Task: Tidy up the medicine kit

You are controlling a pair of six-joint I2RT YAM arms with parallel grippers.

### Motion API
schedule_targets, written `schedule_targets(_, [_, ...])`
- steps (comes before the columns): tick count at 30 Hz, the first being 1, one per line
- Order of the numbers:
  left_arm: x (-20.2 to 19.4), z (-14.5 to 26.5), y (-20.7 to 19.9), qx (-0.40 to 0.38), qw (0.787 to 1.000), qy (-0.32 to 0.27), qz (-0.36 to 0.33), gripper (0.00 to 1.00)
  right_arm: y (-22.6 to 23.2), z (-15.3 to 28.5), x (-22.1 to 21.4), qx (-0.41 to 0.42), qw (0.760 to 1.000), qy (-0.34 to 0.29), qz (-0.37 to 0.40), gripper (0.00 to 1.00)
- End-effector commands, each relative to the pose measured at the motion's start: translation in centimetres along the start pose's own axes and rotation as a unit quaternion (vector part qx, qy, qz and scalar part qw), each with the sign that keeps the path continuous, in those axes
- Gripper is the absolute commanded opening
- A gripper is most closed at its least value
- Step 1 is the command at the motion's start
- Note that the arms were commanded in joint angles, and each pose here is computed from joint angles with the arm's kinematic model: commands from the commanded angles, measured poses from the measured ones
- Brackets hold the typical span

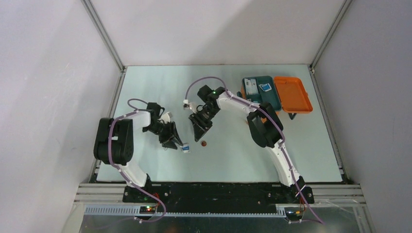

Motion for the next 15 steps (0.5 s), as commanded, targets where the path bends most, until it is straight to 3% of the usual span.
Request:
schedule_targets(1, [1.5, -0.8, -0.3, 0.027, 0.999, -0.012, -0.017, 0.44, 1.5, 3.0, 1.7, -0.026, 0.998, -0.035, 0.032, 0.50])
schedule_targets(8, [1.5, -1.2, 1.2, 0.124, 0.992, 0.010, -0.021, 0.30, 0.6, 5.0, 2.0, -0.044, 0.997, -0.054, 0.026, 0.50])
schedule_targets(12, [1.2, -2.1, 0.9, 0.126, 0.990, 0.036, -0.045, 0.26, 0.1, 6.4, 2.2, -0.063, 0.995, -0.064, 0.033, 0.50])
schedule_targets(15, [2.4, -2.2, 0.0, 0.115, 0.990, 0.042, -0.064, 0.18, -0.2, 7.6, 2.4, -0.084, 0.993, -0.068, 0.042, 0.50])
Point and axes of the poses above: each gripper's point midway between its finger pads, its own z axis back along the fingers, its own y axis along the line the jaws close on, x = y × z, the point moved 4 cm from there along z, back along the fingers, and after that the axes turned 4 degrees about z, right-handed, at the moved point
